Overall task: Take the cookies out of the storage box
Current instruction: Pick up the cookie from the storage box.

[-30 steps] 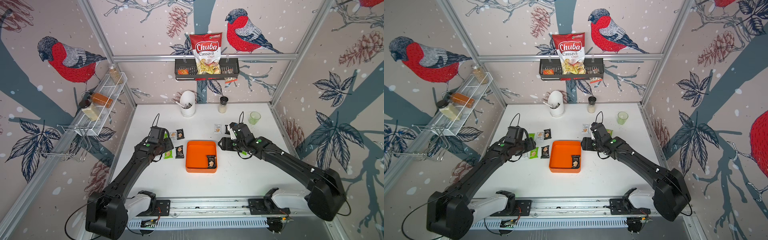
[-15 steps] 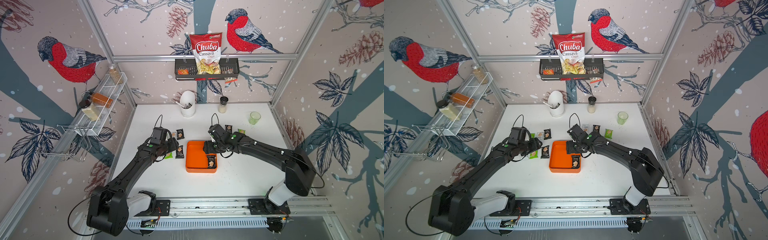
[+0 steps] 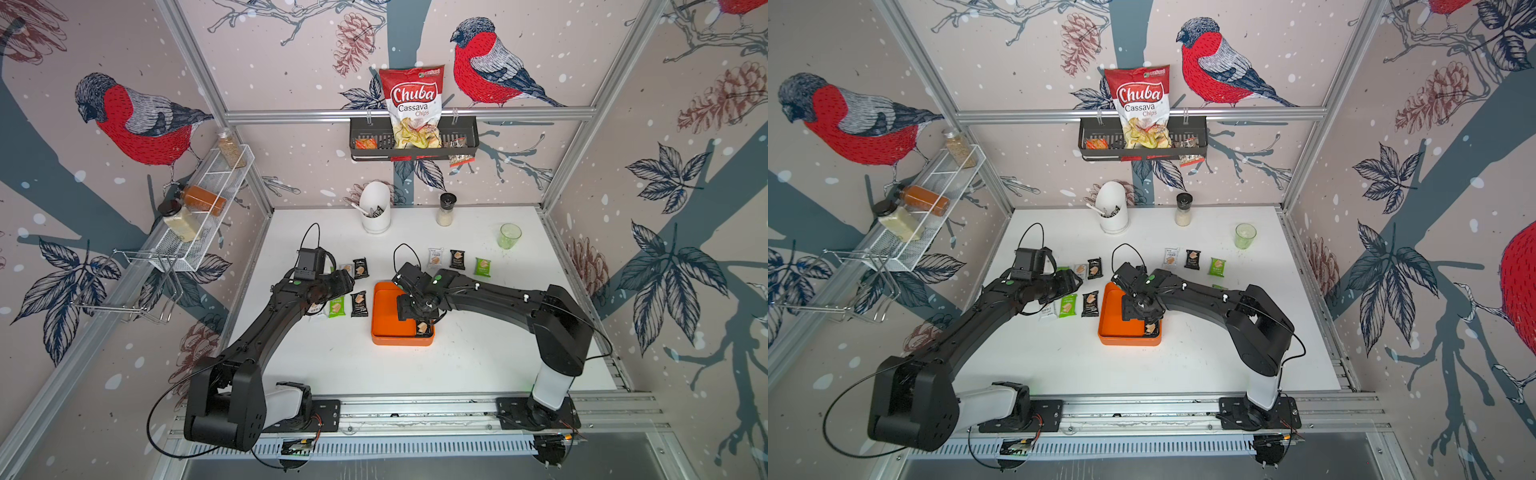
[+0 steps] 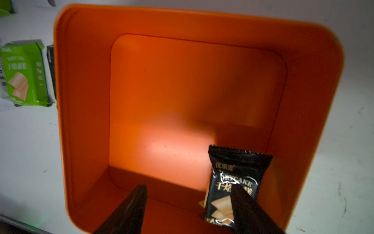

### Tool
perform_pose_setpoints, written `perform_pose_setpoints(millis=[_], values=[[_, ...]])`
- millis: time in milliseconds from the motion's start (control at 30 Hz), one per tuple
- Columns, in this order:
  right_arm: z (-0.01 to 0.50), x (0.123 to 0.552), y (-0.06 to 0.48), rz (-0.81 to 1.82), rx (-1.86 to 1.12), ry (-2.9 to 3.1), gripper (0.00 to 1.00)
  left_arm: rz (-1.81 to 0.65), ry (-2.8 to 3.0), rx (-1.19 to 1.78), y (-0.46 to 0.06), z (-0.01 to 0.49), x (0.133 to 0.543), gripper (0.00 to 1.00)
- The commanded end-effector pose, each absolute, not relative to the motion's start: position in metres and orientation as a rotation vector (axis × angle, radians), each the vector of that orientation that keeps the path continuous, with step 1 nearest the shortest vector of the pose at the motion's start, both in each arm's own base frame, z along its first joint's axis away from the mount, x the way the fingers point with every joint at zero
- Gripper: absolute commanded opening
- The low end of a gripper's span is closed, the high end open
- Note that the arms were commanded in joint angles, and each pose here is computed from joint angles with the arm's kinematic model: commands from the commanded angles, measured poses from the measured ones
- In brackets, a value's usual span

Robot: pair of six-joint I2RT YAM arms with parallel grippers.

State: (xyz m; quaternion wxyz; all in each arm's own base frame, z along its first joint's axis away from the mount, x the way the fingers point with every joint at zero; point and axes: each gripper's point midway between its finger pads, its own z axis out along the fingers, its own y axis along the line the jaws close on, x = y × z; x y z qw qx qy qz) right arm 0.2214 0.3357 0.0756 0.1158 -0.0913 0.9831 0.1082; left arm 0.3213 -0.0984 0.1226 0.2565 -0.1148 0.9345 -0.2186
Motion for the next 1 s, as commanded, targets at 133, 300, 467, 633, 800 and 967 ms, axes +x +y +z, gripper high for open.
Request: perform_pose_setpoints(millis=[133, 300, 467, 633, 800, 967], values=[[0.060, 0.205, 0.310, 0.153, -0.179, 2.954, 0.71, -0.616, 2.502, -0.253, -0.103, 0.129, 0.332, 0.68], [0.056, 0.202, 0.310, 0.165, -0.194, 2.970, 0.71, -0.631, 2.492, -0.281, -0.103, 0.128, 0.330, 0.68], [0.046, 0.210, 0.304, 0.111, -0.197, 2.983, 0.71, -0.616, 2.498, -0.283, -0.101, 0.126, 0.326, 0.69], [0.045, 0.225, 0.307, 0.134, -0.197, 2.961, 0.71, -0.621, 2.493, -0.288, -0.101, 0.130, 0.327, 0.68], [0.053, 0.236, 0.325, 0.188, -0.255, 2.925, 0.70, -0.622, 2.491, -0.276, -0.102, 0.134, 0.333, 0.68], [0.053, 0.238, 0.321, 0.128, -0.267, 2.915, 0.70, -0.621, 2.490, -0.277, -0.103, 0.135, 0.336, 0.68]])
